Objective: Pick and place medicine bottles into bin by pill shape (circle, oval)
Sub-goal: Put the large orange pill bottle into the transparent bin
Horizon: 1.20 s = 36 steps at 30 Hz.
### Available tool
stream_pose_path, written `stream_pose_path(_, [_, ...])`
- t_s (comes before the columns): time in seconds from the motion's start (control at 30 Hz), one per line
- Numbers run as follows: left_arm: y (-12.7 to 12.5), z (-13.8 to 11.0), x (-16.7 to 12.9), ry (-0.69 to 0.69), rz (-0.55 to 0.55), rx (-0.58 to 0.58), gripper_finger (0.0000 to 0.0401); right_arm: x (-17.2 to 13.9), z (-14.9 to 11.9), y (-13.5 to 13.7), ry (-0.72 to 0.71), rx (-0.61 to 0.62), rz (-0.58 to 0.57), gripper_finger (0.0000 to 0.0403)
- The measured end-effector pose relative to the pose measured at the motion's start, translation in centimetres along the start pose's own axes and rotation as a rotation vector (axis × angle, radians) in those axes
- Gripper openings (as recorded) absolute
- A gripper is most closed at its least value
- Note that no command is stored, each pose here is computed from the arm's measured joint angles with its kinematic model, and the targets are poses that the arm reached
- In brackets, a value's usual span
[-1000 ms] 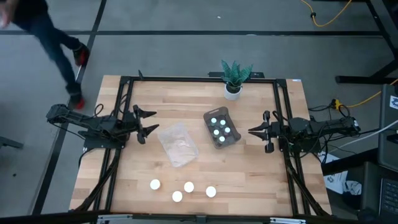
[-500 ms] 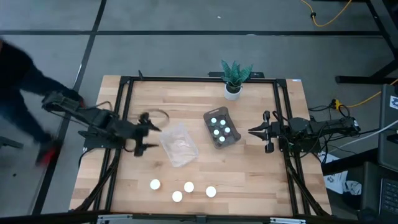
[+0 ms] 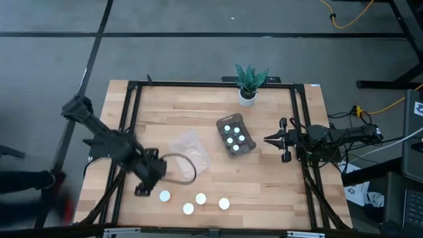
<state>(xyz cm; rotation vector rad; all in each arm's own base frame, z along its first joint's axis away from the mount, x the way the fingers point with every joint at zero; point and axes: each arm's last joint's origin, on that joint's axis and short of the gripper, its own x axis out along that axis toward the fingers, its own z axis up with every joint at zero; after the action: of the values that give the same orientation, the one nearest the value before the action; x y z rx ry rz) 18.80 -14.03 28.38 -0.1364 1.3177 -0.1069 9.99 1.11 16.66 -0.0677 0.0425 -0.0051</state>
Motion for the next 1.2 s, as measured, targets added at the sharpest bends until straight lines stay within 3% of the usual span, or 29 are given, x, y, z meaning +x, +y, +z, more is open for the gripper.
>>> stream_pose_path(0.2, [-2.9, -0.7, 4.4, 0.194, 0.050, -0.008, 0.0305, 0.0, 0.0, 0.0, 0.000, 0.000, 0.000, 0.0043])
stream_pose_path(0.33, [-4.5, -0.8, 7.2, 0.213, 0.106, 0.025, 0.0305, 0.0, 0.0, 0.0, 0.000, 0.000, 0.000, 0.0043])
stream_pose_path(0.53, [-5.7, -0.3, 10.7, 0.177, 0.154, -0.039, 0.0305, 0.0, 0.0, 0.0, 0.000, 0.000, 0.000, 0.0043])
stream_pose_path(0.73, [-6.7, 0.6, 12.0, 0.096, 0.078, -0.054, 0.0305, 0.0, 0.0, 0.0, 0.000, 0.000, 0.000, 0.0043])
stream_pose_path(0.93, [-7.0, 1.3, 12.0, -0.015, 0.084, -0.062, 0.0305, 0.0, 0.0, 0.0, 0.000, 0.000, 0.000, 0.0043])
stream_pose_path(1.2, [-6.9, 1.3, 12.1, -0.002, 0.074, -0.089, 0.0304, 0.0, 0.0, 0.0, 0.000, 0.000, 0.000, 0.0043])
